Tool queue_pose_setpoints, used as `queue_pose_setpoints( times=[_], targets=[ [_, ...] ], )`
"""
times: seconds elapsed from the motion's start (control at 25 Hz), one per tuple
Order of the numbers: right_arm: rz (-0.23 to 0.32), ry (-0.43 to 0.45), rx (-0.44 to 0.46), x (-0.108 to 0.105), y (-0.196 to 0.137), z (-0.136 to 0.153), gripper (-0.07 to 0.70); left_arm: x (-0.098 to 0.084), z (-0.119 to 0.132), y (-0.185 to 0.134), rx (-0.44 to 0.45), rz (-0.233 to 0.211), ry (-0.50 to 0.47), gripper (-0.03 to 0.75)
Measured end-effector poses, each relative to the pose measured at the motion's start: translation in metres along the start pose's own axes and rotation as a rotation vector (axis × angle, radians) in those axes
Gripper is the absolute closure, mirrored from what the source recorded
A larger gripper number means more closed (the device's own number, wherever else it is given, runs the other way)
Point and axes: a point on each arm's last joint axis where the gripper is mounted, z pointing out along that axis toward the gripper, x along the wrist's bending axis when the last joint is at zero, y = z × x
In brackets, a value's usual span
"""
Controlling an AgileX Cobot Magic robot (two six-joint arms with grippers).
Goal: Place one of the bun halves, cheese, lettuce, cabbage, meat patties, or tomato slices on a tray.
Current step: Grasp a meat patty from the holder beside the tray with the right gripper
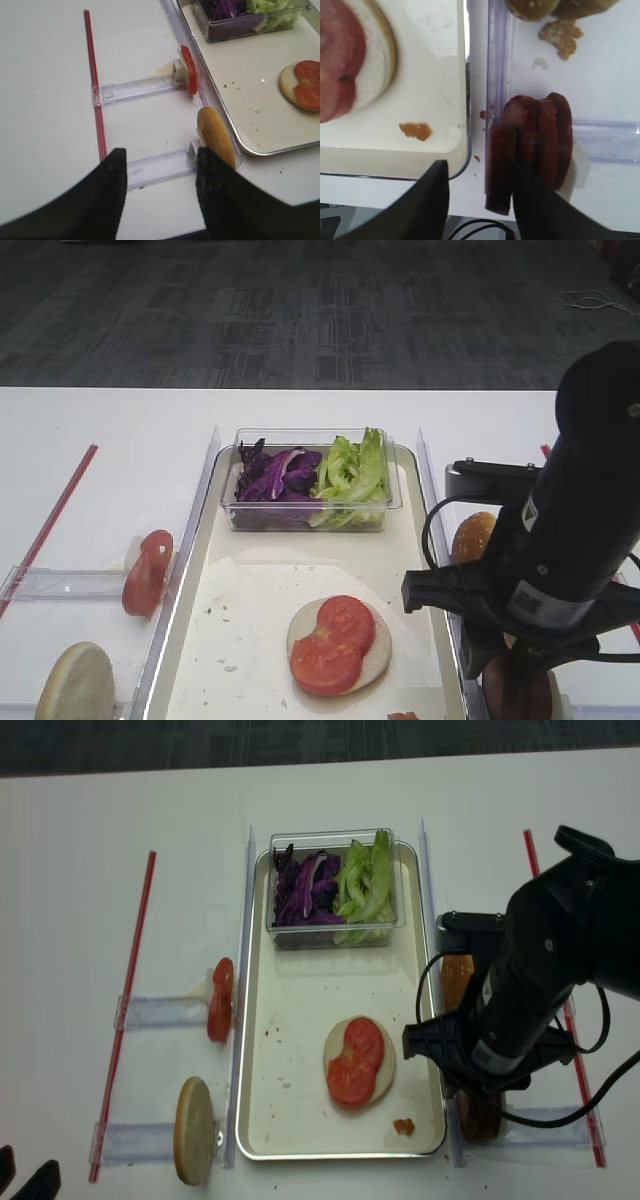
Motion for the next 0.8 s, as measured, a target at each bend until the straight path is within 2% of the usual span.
queue_pose_setpoints(
  times=[0.2, 0.52, 0.72, 0.8],
  targets=[
    [-0.003, -0.006, 0.004, -0.0005, -0.0004, 0.0000, 0.311, 0.0000, 0.0000, 0.0000, 0.000, 0.000, 0.000, 0.410],
    [-0.005, -0.010, 0.006, -0.0009, -0.0005, 0.0000, 0.395, 0.0000, 0.0000, 0.0000, 0.000, 0.000, 0.000, 0.410],
    [-0.001, -0.021, 0.005, -0.0019, -0.0005, 0.0000, 0.488, 0.0000, 0.0000, 0.0000, 0.000, 0.000, 0.000, 0.410],
    [-0.001, -0.029, 0.003, -0.0026, -0.0003, 0.0000, 0.503, 0.0000, 0.0000, 0.0000, 0.000, 0.000, 0.000, 0.410]
  ],
)
